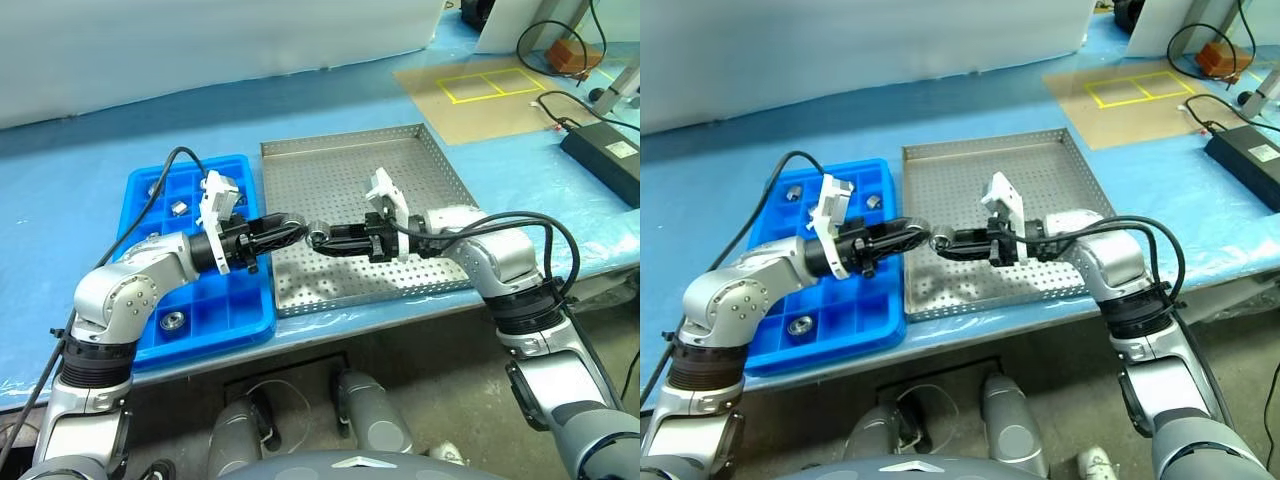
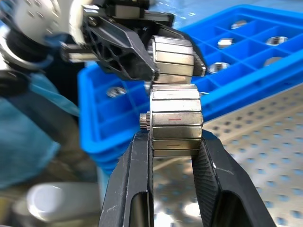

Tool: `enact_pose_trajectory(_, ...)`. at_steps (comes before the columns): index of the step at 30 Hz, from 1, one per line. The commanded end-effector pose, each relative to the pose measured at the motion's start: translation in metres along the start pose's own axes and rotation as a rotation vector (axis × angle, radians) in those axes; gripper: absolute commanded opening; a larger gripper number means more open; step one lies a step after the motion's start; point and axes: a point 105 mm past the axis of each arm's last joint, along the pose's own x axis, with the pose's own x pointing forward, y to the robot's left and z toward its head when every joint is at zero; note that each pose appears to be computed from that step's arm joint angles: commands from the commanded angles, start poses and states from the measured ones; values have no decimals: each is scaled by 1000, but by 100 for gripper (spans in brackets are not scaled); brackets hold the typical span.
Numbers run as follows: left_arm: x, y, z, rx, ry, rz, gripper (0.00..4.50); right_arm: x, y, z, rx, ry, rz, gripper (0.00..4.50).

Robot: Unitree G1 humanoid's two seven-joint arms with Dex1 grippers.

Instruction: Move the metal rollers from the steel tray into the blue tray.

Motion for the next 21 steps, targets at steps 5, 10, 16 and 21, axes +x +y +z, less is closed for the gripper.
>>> enact_pose_trajectory(5,2,-9,22,35,-75,-27,143,-5,-29,-3,-247,51,-196,69)
enact_pose_trajectory(10,1,-8,23,38,-77,-21,143,-9,-35,-24,-341,154,-211,69)
enact_pose_trajectory(16,1,-8,22,45,-75,-16,143,-7,-47,-31,-409,186,-276,69)
enact_pose_trajectory(21,10,16,21,164,-71,141,143,-12,-69,-39,-461,238,-406,69)
